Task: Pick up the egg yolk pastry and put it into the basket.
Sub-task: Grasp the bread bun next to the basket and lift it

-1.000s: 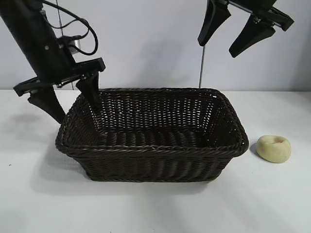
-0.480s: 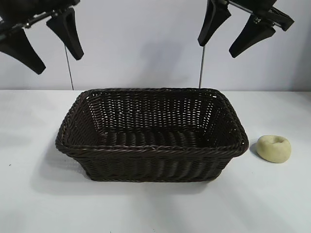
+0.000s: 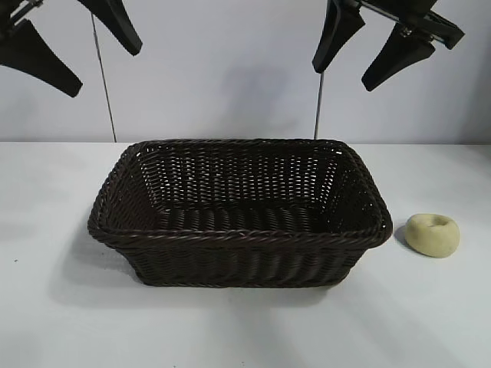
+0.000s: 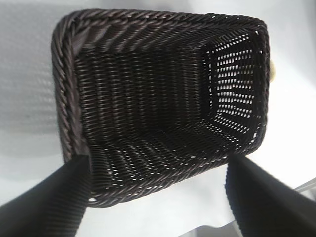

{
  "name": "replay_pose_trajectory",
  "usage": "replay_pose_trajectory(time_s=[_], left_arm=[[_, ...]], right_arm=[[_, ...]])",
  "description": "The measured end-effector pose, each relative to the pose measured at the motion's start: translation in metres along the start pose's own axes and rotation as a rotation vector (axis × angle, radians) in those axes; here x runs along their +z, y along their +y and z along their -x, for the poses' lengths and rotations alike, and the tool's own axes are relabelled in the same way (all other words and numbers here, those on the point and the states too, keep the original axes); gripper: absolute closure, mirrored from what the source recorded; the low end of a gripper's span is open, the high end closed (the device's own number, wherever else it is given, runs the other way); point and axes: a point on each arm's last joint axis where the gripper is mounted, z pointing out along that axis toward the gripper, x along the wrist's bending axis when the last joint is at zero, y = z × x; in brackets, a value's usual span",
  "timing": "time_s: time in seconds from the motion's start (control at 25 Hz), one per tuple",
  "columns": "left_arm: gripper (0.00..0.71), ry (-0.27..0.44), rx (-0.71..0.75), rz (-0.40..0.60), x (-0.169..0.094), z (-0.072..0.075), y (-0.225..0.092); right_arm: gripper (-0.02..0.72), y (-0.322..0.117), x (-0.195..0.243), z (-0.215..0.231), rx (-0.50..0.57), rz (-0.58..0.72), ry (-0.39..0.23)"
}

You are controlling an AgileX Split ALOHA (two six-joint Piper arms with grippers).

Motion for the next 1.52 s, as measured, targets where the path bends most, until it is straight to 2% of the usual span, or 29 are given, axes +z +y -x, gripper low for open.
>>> replay_pose_trajectory(time_s=[0.12, 0.36, 0.68, 1.28, 1.52], left_arm=[[0.163, -0.025, -0.031, 0.016, 0.009, -0.005, -0.003], [0.165, -0.034, -0.03, 0.04, 0.011, -0.004, -0.002], [0.168, -0.026, -0.027, -0.012, 0.037, -0.002, -0.006], [0.168, -0.025, -0.027, -0.008, 0.037, -0.002, -0.005], [0.168, -0.025, -0.026, -0.008, 0.037, -0.002, -0.005]], right_arm=[[0.209, 0.0, 0.0, 0.0, 0.0, 0.0, 0.0], [0.209, 0.0, 0.0, 0.0, 0.0, -0.001, 0.0], [0.209, 0.0, 0.0, 0.0, 0.0, -0.005, 0.0], [0.209, -0.001, 0.0, 0.0, 0.0, -0.006, 0.0], [0.209, -0.004, 0.0, 0.002, -0.005, -0.05, -0.011]])
